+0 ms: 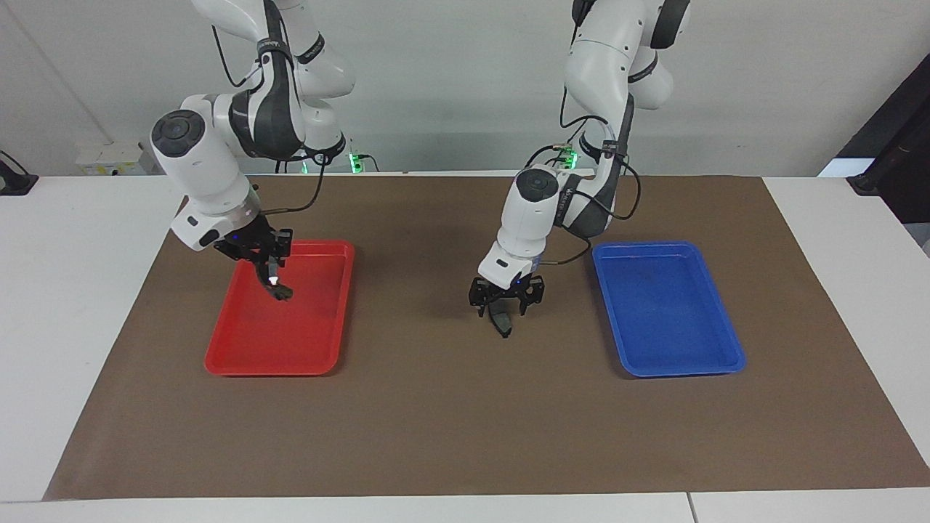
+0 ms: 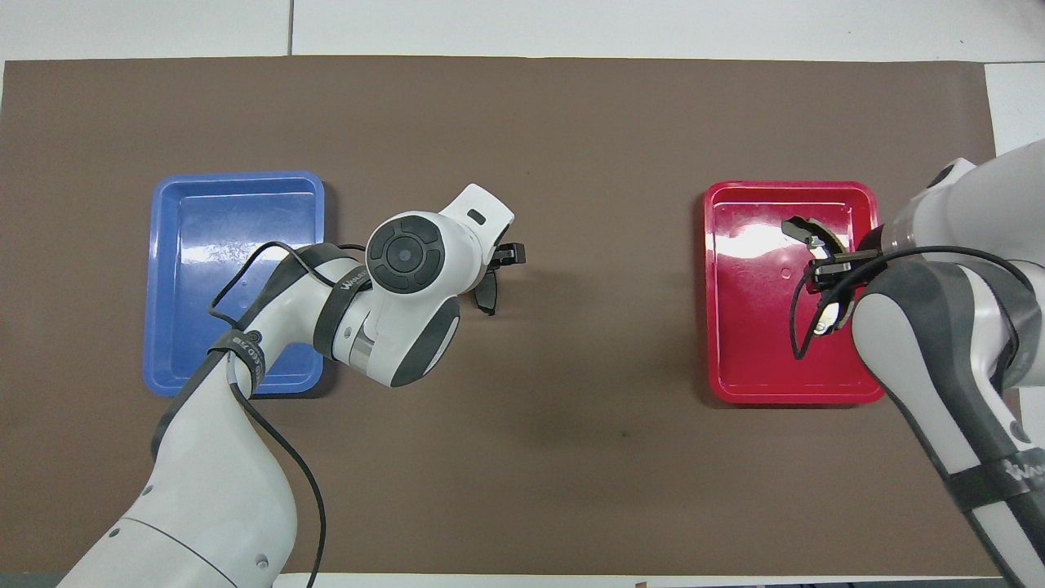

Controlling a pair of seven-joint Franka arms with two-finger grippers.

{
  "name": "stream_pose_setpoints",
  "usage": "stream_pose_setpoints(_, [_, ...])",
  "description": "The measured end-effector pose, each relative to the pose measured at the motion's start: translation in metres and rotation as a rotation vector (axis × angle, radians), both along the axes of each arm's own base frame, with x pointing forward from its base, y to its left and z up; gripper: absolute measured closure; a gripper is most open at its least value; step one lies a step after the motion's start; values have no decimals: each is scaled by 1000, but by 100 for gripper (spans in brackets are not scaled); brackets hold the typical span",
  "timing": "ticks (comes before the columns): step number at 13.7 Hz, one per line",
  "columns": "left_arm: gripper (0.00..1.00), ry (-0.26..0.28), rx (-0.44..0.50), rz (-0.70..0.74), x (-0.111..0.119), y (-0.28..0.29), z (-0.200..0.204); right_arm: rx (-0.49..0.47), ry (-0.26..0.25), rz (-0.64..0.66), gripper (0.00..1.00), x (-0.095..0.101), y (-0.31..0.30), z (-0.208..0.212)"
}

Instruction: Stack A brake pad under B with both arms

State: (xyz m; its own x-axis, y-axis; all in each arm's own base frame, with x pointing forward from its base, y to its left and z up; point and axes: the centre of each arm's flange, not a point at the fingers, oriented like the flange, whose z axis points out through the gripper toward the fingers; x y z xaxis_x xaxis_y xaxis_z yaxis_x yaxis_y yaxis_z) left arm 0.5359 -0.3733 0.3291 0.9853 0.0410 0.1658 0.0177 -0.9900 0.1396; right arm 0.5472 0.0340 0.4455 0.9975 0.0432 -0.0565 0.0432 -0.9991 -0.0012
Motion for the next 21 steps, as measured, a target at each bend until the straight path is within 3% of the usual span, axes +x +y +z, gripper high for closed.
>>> stream_pose_setpoints(3, [1,-30,-2,4,15,44,30,6,-34,71,57,-3,95,-4])
stream_pose_setpoints(8, [1,76,78,-37,27,156,72,26,-50,123,57,12,198,-31])
stream_pose_setpoints(11, [1,96,95,-53,39,249,104,45,-60,77,57,28,270,-45])
stream_pose_setpoints(15, [1,128,101,-86,22,351,156,51,-44,61,57,33,329,-87])
stream_pose_setpoints(21, [1,179,102,-106,13,372,244,82,-76,59,57,26,374,-121])
